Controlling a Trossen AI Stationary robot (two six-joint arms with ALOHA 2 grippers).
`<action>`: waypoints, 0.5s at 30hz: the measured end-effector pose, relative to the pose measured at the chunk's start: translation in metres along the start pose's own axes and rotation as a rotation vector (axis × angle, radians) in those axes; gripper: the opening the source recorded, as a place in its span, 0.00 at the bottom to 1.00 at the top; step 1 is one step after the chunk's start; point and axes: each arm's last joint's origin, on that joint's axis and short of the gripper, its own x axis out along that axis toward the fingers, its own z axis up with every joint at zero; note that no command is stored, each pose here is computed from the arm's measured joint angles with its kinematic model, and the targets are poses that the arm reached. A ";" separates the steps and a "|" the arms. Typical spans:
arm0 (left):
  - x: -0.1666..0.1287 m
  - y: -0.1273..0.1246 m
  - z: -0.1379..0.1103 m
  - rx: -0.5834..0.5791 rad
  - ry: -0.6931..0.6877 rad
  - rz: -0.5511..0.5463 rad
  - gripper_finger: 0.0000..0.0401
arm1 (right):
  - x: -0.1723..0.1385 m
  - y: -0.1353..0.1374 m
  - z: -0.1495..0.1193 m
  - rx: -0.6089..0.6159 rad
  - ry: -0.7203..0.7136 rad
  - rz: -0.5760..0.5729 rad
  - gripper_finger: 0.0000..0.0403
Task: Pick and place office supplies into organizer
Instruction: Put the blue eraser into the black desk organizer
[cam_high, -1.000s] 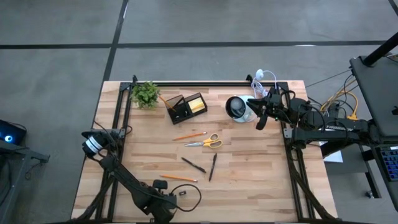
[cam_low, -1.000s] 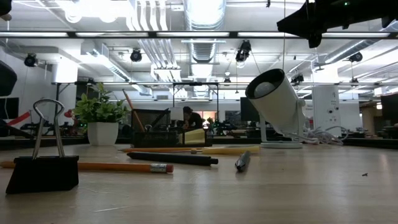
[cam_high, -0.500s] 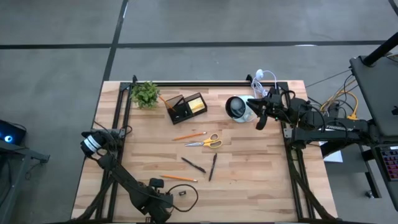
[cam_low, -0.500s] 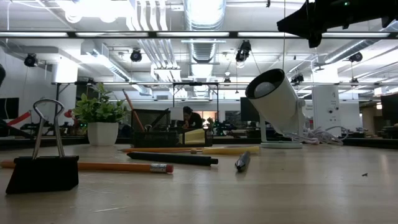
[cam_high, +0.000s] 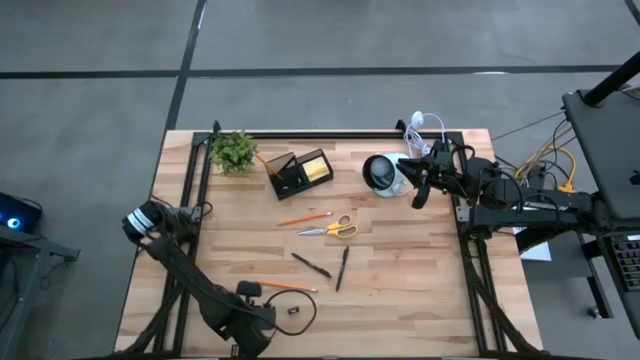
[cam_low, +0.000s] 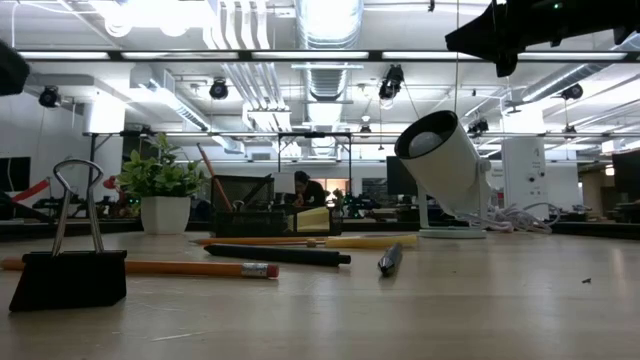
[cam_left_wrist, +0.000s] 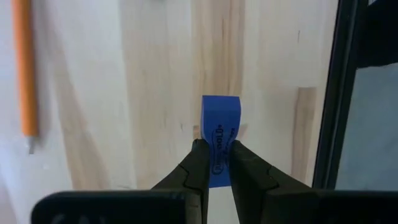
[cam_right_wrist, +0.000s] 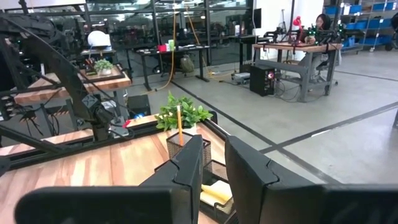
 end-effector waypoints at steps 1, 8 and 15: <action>-0.002 0.001 0.001 -0.002 -0.010 0.001 0.07 | 0.000 0.000 0.000 0.000 0.000 0.000 0.15; -0.013 0.014 0.004 -0.033 -0.017 0.058 0.07 | 0.000 0.000 0.000 0.002 0.000 0.001 0.15; -0.020 0.027 0.012 -0.068 -0.045 0.099 0.07 | 0.000 0.000 0.000 0.002 0.000 0.001 0.15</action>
